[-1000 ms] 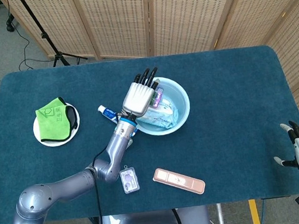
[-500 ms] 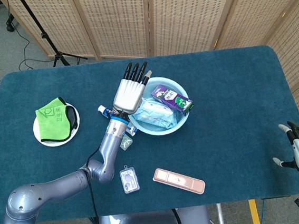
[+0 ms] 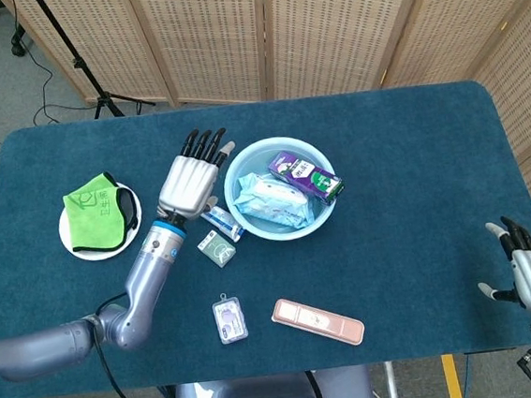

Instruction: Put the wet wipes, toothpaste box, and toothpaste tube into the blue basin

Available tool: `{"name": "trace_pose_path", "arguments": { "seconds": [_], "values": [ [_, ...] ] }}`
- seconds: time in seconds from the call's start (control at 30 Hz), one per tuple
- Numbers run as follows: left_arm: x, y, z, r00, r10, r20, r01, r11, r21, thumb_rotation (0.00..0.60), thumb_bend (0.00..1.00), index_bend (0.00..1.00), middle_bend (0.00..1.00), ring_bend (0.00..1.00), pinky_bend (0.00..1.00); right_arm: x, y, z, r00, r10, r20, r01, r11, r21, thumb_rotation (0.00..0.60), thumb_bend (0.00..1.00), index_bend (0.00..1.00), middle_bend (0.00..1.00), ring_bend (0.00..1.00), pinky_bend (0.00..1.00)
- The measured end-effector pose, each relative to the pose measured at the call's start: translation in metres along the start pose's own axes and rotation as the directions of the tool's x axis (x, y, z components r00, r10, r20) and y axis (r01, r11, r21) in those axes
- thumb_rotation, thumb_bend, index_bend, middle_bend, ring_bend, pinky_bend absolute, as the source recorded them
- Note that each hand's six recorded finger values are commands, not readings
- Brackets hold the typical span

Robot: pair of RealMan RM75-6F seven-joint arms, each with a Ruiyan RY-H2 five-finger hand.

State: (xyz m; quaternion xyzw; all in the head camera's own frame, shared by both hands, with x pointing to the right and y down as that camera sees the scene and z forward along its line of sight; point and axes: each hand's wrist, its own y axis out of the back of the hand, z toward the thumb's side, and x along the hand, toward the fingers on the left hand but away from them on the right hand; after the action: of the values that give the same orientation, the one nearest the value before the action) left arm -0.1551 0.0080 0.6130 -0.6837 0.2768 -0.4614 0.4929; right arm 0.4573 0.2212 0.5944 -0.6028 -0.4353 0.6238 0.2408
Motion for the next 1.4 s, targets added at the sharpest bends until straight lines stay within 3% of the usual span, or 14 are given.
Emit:
{"name": "trace_pose_path", "arguments": {
  "seconds": [0.23,0.47,0.8,1.13,1.4],
  "values": [
    [-0.035,-0.009,-0.020,0.990,-0.143,-0.013,0.143,0.986,0.081,0.600,0.21,0.10,0.00,0.00,0.08,0.003,-0.001,0.006,1.000,0.000,-0.018,0.000,1.000,0.004,0.600,0.21,0.13,0.03,0.00,0.20],
    [-0.059,-0.031,-0.022,0.966,-0.259,-0.018,0.260,0.959,0.113,0.600,0.21,0.13,0.00,0.01,0.10,0.006,0.001,0.009,1.000,-0.003,-0.026,0.003,1.000,-0.001,0.600,0.21,0.13,0.03,0.00,0.20],
    [-0.090,-0.047,-0.014,0.942,-0.335,0.019,0.328,0.933,0.149,0.600,0.21,0.15,0.00,0.02,0.11,0.010,0.003,0.014,0.999,-0.009,-0.045,0.008,1.000,-0.008,0.600,0.21,0.13,0.03,0.00,0.20],
    [-0.113,-0.041,0.004,0.921,-0.382,0.082,0.372,0.921,0.114,0.600,0.21,0.15,0.00,0.02,0.11,0.015,0.003,0.020,0.998,-0.010,-0.067,0.009,1.000,-0.008,0.600,0.21,0.13,0.03,0.00,0.20],
    [-0.122,-0.053,0.005,0.892,-0.448,0.064,0.435,0.888,0.148,0.600,0.21,0.16,0.00,0.02,0.11,0.017,0.005,0.021,0.997,-0.015,-0.073,0.014,1.000,-0.014,0.600,0.21,0.13,0.03,0.00,0.20]
  ]
}}
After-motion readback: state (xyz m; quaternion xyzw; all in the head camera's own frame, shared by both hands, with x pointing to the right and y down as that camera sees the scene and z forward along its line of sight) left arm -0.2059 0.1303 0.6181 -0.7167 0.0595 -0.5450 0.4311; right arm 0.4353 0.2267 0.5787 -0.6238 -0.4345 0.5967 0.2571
